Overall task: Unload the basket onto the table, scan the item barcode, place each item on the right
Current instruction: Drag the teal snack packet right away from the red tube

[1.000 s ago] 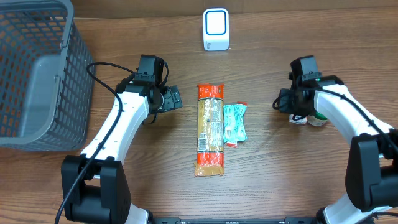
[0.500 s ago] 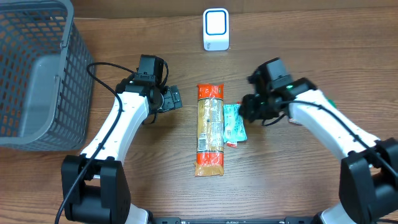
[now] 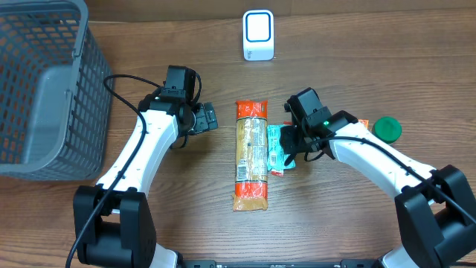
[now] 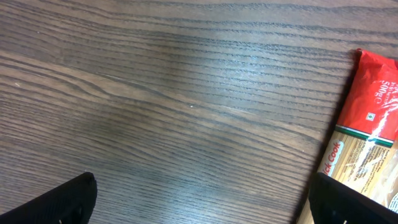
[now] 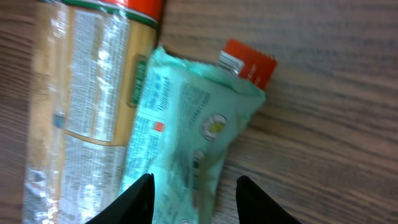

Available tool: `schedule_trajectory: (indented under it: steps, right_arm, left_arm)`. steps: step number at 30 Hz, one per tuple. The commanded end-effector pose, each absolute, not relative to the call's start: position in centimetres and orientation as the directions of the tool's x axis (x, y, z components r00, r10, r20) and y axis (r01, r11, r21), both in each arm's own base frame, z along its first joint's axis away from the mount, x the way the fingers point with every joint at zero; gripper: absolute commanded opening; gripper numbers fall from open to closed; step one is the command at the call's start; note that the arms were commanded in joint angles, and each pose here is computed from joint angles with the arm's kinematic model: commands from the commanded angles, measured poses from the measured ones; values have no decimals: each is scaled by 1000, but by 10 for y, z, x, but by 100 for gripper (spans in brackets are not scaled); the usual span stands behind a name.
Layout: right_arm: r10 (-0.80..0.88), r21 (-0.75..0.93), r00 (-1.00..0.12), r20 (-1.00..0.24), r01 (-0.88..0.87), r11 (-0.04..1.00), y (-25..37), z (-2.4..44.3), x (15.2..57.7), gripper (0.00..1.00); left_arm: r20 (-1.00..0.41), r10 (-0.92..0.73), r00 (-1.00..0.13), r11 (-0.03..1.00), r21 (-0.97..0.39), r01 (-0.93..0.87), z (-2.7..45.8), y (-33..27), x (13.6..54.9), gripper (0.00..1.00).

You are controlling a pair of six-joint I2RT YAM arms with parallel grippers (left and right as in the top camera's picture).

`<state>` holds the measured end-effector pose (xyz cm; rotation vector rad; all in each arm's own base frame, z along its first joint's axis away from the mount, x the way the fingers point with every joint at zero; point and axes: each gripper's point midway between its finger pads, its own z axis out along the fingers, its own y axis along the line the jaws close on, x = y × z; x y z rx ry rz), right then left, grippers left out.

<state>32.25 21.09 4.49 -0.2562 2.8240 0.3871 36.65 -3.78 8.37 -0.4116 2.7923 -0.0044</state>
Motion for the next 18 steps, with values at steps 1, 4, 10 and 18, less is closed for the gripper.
schedule_trajectory:
  steps: [1, 4, 10, 18]
  right_arm:
    - [-116, 239, -949, -294, -190, 952, 207, 40, 318, 43]
    - [-115, 255, -955, -275, -188, 948, 208, 34, 312, 42]
    - [-87, 273, -958, -275, -165, 948, 208, 29, 311, 24]
    - [-82, 470, -944, -318, -232, 852, 243, 66, 321, 4]
  left_arm:
    - [-328, -285, -900, 958, -61, -281, 91, -39, 370, 100]
    - [-328, -285, -900, 958, -61, -281, 91, -39, 370, 100]
    - [-328, -285, -901, 958, -61, -281, 91, -39, 370, 100]
    - [-328, -285, -901, 958, -61, -281, 91, -39, 370, 100]
